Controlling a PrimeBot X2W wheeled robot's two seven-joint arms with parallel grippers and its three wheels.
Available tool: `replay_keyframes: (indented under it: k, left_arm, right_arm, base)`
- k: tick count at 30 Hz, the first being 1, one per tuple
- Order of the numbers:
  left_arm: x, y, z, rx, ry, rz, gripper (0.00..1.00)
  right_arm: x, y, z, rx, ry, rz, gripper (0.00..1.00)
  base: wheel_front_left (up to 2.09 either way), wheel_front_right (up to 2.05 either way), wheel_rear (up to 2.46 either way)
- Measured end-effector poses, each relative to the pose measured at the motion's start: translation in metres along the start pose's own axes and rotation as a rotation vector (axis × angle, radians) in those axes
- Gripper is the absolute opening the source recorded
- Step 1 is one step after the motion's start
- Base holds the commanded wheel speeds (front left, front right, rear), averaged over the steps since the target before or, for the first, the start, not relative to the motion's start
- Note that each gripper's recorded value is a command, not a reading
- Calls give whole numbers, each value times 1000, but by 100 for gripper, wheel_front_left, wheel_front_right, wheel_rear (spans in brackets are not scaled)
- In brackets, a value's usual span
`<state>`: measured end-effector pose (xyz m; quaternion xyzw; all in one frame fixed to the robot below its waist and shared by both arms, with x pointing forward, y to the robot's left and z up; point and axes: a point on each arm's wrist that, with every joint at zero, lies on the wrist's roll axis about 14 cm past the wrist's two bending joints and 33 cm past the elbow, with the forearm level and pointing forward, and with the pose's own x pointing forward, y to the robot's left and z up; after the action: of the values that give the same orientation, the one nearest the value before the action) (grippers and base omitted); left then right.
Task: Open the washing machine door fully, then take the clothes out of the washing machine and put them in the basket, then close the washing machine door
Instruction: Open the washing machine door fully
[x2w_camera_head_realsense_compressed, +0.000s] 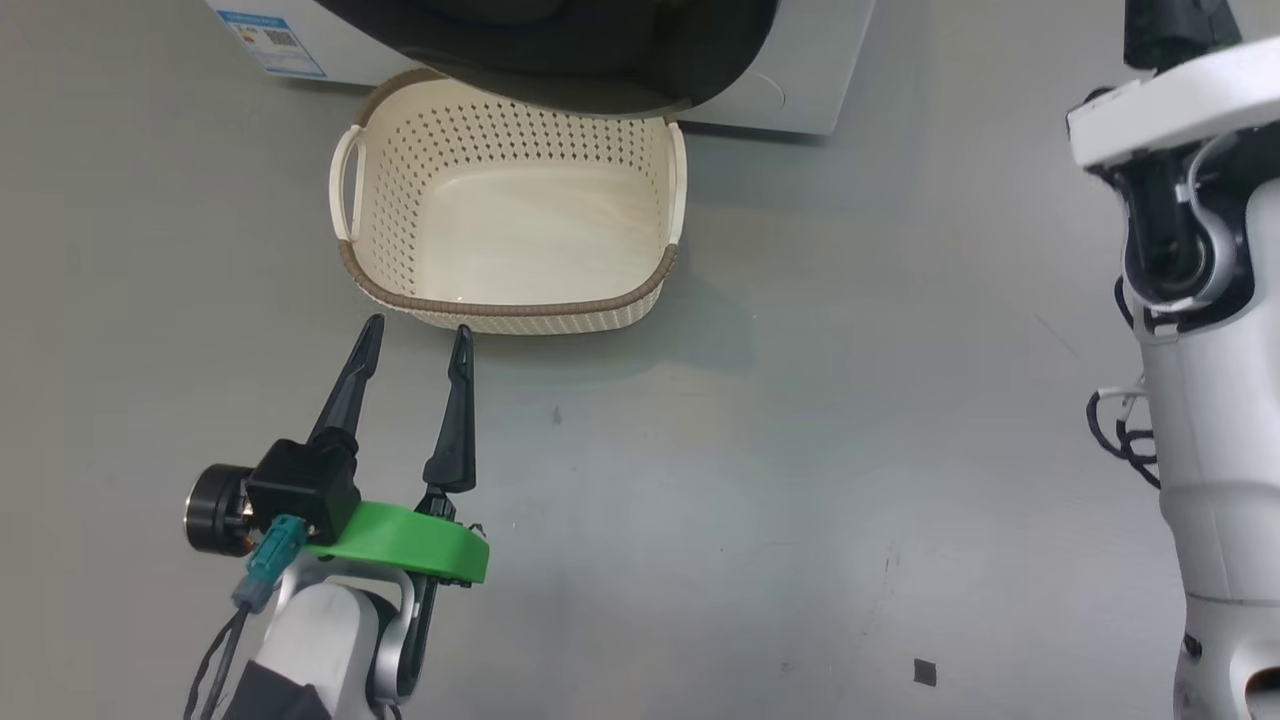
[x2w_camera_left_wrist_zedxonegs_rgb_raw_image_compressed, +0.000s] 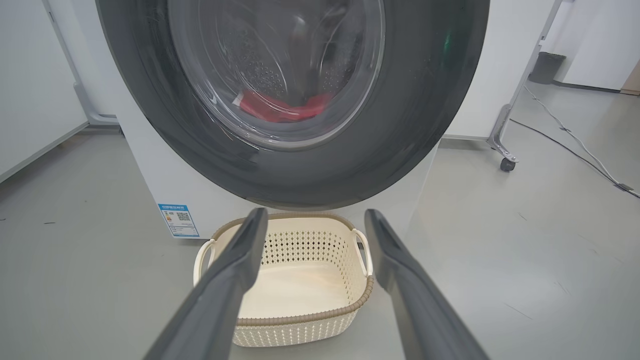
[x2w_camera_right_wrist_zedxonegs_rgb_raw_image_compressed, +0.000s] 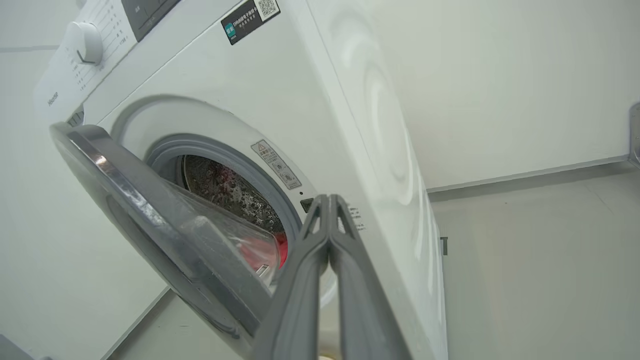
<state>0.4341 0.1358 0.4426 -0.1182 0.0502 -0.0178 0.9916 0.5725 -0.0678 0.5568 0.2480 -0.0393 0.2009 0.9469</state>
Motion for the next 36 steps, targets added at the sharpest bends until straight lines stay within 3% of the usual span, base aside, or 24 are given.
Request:
replay_keyframes:
  k: [4,7,10,20,25,36]
  left_arm:
    - [6,3,-4,-4,7,5,100]
    - [10,6,-6,-4,13,10,100]
    - [12,10,-8,-8,20,20,100]
    - [15,27,-16,-15,43,63,100]
    - [16,34,-15,-11,41,82,100]
    - [14,46,-14,-10,43,122,100]
  right_arm:
    - [26,1,-6,120,45,16,0]
    - [42,7,-20,300,109,33,0]
    - [57,17,-35,412,190,70,0]
    - [92,29,-66,684,398,92,0]
    - [104,37,-74,765,464,101,0]
    - [105,58,-102,832,654,128,0]
  base:
    - [0,0,0]
    - [0,0,0]
    - [0,0,0]
    - [0,0,0]
    - [0,0,0]
    - [0,0,0]
